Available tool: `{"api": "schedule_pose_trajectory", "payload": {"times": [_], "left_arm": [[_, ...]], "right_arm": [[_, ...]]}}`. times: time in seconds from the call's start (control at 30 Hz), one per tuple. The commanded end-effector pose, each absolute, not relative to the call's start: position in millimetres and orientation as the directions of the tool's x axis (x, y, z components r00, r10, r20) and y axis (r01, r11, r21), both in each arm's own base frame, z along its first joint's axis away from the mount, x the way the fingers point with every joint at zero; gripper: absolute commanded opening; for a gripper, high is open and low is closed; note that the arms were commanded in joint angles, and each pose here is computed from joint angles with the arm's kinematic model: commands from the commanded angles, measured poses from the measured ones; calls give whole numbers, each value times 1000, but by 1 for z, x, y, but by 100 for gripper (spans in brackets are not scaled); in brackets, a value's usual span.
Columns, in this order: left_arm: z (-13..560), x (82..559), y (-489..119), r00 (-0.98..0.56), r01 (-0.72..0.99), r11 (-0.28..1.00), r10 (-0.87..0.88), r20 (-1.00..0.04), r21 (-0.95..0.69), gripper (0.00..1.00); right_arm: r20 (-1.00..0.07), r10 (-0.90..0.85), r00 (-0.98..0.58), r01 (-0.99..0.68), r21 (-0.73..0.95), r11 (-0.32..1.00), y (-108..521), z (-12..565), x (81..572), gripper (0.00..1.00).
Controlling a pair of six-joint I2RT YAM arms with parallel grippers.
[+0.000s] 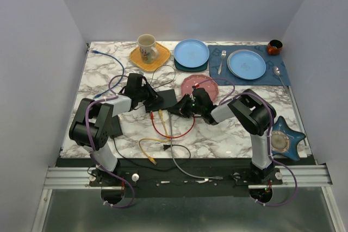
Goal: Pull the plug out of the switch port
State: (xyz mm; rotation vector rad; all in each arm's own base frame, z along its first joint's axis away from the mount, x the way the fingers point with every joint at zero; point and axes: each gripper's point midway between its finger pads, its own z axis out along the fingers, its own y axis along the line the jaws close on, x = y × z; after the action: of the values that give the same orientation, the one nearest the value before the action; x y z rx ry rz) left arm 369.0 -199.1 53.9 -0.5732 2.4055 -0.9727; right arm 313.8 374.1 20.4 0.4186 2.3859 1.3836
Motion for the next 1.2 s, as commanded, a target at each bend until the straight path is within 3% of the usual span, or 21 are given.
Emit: {"api": "schedule_pose_trajectory", "payload": {"times": [0.0, 0.4, 1.17], "left_arm": [[74, 347, -216, -817, -144, 624, -513, -263, -768, 24], [37, 319, -223, -851, -188, 656, -480, -212, -731, 24], [40, 338, -217, -824, -206, 678, -509, -248, -705, 20]], "right_arm": [[-44, 397, -917, 235, 744, 625, 345, -55, 277, 1], [-98, 362, -927, 182, 726, 663, 340, -53, 278, 1], [-132, 182, -974, 35, 710, 703, 324, -64, 238, 1]]}}
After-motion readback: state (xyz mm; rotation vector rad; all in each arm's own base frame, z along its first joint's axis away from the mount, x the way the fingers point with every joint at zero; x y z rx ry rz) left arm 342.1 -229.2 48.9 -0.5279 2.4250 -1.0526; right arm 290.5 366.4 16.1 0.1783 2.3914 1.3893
